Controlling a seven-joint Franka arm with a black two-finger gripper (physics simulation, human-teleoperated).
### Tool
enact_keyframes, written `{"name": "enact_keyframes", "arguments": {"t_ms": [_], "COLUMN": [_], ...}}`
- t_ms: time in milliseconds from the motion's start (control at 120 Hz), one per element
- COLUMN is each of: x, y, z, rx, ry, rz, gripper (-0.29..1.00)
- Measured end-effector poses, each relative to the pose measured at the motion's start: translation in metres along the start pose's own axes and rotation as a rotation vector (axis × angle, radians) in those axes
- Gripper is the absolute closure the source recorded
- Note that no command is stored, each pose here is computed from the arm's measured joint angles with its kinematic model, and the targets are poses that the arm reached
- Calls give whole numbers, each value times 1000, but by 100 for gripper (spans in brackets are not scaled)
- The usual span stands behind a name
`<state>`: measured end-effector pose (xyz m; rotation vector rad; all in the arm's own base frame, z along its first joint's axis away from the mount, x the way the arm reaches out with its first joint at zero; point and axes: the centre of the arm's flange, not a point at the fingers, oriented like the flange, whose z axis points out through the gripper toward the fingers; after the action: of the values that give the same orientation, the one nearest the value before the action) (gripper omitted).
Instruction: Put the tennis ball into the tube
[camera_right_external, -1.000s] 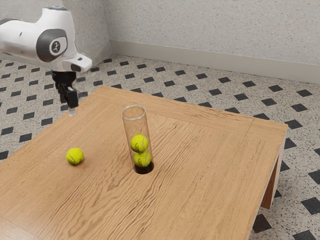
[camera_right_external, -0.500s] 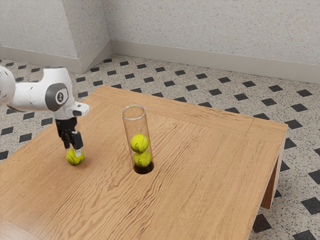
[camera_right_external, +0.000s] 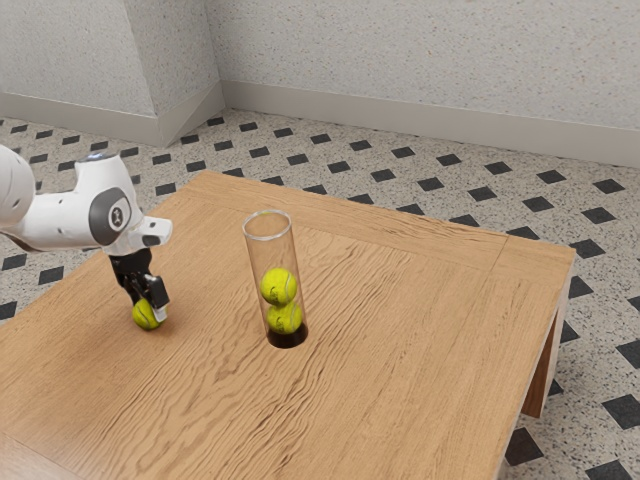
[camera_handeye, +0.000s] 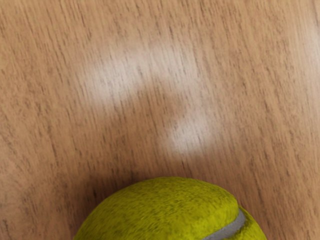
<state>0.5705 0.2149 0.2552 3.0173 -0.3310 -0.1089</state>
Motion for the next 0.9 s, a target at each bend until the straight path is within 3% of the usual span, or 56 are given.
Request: {"name": "enact_keyframes", "arguments": {"t_ms": [175,350,558,900], "x": [1,1,7,25], "y": [0,0,25,112], "z": [1,4,-82,-207], "rx": [2,2,62,157], "ry": [5,3,96,252], "rz": [-1,-2,34,162], "gripper": [25,30,40,42]}}
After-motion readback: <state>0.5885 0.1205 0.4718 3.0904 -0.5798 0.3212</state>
